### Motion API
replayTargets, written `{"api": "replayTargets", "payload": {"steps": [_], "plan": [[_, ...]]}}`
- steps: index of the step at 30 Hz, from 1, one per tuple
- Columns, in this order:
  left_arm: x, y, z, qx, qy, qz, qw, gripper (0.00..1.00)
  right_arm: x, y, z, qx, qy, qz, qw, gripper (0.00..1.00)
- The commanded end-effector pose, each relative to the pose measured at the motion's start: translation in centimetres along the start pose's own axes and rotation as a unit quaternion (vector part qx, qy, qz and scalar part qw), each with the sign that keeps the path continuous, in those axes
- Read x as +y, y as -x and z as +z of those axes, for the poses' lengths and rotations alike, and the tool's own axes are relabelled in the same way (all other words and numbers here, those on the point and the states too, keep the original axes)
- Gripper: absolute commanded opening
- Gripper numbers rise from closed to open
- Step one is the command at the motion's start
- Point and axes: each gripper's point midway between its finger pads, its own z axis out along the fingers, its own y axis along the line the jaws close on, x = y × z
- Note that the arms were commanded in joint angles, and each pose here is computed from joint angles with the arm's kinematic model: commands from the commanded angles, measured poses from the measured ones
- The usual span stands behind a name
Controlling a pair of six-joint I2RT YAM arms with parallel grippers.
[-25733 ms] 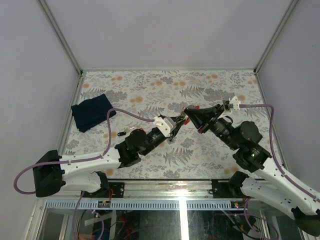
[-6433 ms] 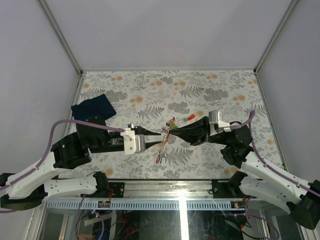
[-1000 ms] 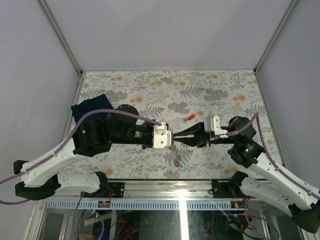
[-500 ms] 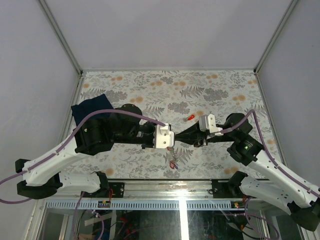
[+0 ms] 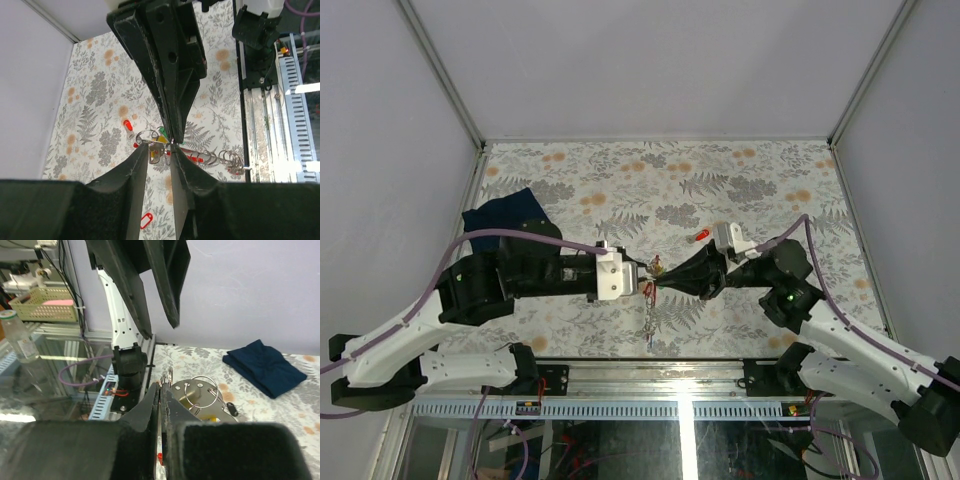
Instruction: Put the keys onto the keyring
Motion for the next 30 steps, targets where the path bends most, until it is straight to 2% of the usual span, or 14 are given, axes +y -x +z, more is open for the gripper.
{"api": "replayTargets", "payload": {"steps": [1, 8, 19, 23, 30], "plan": [[0.2, 2.0, -0.4, -0.063, 0.021, -0.023, 0.998, 0.24, 0.3, 5.0, 0.3, -0.110, 0.002, -0.007, 0.994, 0.00], [-0.7, 2.8, -1.0, -0.120, 0.020, -0.037, 0.992, 0.16, -0.4, 6.3, 0.2, -0.146, -0.017, -0.004, 0.989, 0.00], [-0.7, 2.9, -1.2, -0.139, 0.030, -0.033, 0.989, 0.20, -0.5, 8.1, 0.0, -0.165, -0.026, -0.031, 0.985, 0.00], [-0.9, 3.1, -0.7, -0.150, 0.021, -0.032, 0.988, 0.20, -0.1, 8.7, 0.1, -0.168, -0.017, -0.043, 0.985, 0.00], [-0.9, 2.7, 0.0, -0.137, 0.018, -0.031, 0.990, 0.16, 0.6, 9.5, -0.1, -0.172, -0.006, -0.059, 0.983, 0.00]]}}
